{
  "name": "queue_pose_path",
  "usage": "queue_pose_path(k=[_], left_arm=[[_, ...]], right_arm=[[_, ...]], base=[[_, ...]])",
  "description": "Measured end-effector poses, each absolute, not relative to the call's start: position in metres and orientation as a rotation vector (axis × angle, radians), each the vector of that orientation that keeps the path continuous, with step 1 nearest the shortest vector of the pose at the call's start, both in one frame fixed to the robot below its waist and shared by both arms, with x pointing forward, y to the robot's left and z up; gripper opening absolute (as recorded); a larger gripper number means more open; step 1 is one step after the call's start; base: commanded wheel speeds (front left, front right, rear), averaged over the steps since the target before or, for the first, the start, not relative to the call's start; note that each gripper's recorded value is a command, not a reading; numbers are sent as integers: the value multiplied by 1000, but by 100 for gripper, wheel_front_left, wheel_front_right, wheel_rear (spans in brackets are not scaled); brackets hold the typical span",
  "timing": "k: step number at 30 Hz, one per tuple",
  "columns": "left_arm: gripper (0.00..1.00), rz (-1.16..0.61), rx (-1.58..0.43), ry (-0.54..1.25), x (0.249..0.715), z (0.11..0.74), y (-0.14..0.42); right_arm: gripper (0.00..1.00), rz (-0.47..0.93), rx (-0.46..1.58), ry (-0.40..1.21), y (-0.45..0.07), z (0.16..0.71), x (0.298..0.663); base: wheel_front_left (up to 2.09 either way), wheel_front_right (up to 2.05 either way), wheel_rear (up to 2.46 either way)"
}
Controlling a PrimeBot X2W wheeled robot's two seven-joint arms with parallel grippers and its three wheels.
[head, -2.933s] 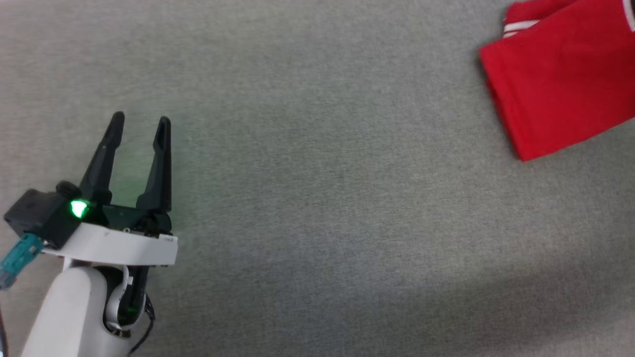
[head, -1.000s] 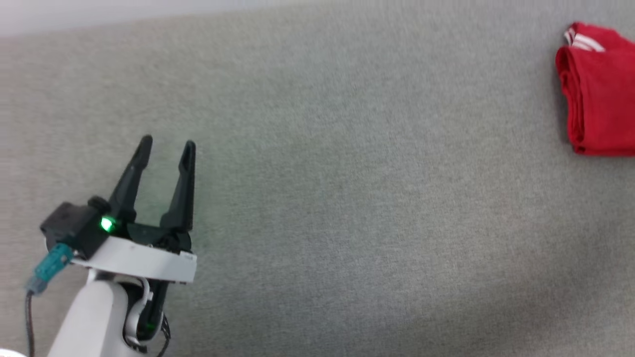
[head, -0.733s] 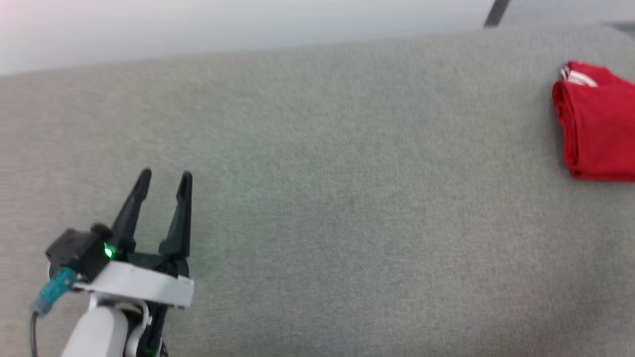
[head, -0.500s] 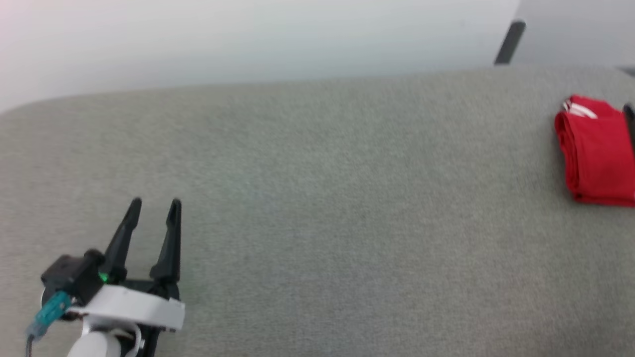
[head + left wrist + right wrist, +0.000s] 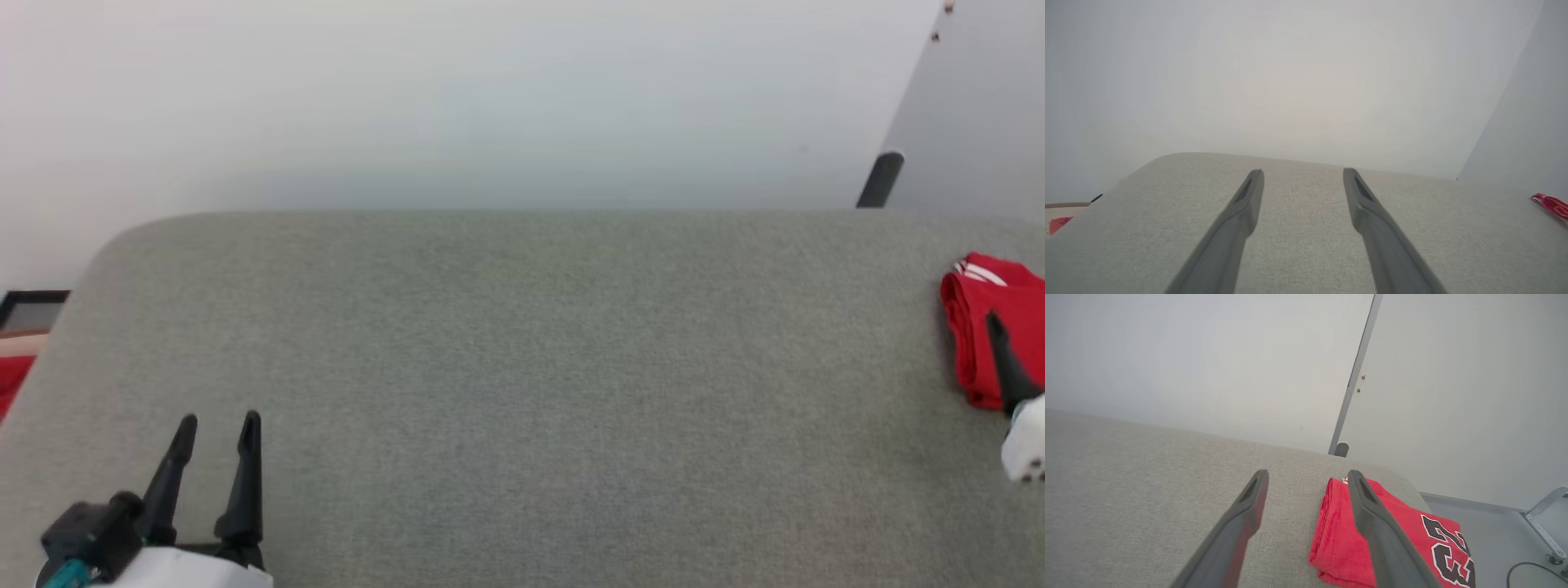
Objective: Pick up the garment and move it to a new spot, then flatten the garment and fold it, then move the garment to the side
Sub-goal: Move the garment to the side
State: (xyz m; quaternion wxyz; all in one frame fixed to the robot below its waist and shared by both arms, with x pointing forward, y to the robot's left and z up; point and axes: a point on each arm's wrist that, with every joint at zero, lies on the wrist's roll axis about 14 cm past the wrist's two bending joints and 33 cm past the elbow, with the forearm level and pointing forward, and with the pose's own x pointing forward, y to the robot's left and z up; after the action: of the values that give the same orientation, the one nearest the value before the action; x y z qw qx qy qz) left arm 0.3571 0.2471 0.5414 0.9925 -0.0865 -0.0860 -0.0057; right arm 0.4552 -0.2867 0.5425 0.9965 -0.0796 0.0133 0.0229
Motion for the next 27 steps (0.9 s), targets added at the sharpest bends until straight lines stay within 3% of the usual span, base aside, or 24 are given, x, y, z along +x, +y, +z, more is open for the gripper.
queue_pose_path(k=[27], left_arm=[[100, 92, -154, -200, 312, 543, 276]], right_arm=[[100, 31, 0, 36, -233, 494, 368]], base=[[0, 0, 0]])
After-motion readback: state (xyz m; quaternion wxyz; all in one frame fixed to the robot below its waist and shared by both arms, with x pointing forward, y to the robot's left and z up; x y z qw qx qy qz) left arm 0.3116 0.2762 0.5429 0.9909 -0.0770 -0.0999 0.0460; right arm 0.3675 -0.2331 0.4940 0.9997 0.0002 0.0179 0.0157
